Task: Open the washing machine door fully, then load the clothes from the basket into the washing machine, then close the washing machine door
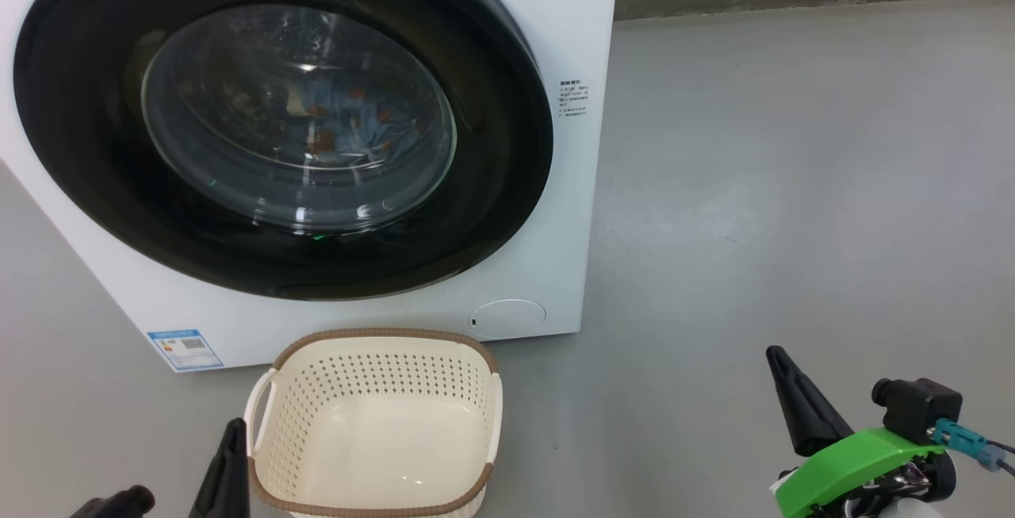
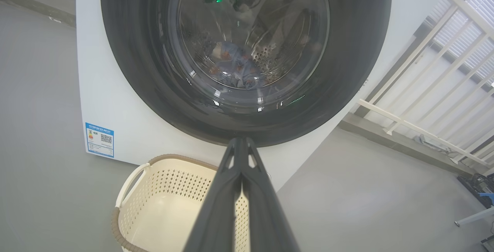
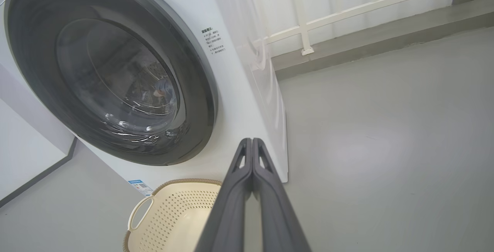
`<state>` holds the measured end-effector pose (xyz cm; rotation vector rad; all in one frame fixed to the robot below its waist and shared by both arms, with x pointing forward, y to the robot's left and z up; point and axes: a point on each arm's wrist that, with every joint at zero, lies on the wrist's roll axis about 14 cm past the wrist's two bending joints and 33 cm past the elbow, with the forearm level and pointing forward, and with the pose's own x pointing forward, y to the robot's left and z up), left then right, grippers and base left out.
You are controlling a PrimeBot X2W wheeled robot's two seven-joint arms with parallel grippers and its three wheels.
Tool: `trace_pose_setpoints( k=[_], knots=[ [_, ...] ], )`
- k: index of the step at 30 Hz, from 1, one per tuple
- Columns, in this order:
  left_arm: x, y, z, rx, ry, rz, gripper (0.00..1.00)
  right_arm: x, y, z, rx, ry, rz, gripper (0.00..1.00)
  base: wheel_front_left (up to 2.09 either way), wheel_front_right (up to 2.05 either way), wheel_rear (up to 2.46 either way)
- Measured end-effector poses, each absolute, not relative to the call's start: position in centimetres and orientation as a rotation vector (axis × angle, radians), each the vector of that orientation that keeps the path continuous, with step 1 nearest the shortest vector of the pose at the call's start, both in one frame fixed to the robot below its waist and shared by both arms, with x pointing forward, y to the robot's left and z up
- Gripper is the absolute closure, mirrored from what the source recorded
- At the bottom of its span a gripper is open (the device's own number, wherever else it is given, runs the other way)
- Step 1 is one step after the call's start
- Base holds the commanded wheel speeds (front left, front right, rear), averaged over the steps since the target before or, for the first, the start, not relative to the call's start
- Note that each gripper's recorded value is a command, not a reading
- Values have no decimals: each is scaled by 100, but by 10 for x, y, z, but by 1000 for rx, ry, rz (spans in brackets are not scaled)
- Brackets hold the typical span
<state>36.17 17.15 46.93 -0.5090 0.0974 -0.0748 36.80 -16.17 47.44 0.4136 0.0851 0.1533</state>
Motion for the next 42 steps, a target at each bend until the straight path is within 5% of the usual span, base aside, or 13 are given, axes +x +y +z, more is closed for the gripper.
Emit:
trace_pose_setpoints(
  k=[42],
  knots=[
    [364,181,462,-891,146,26,100,378,-182,481,825,93,28,100,0,0,0]
  ],
)
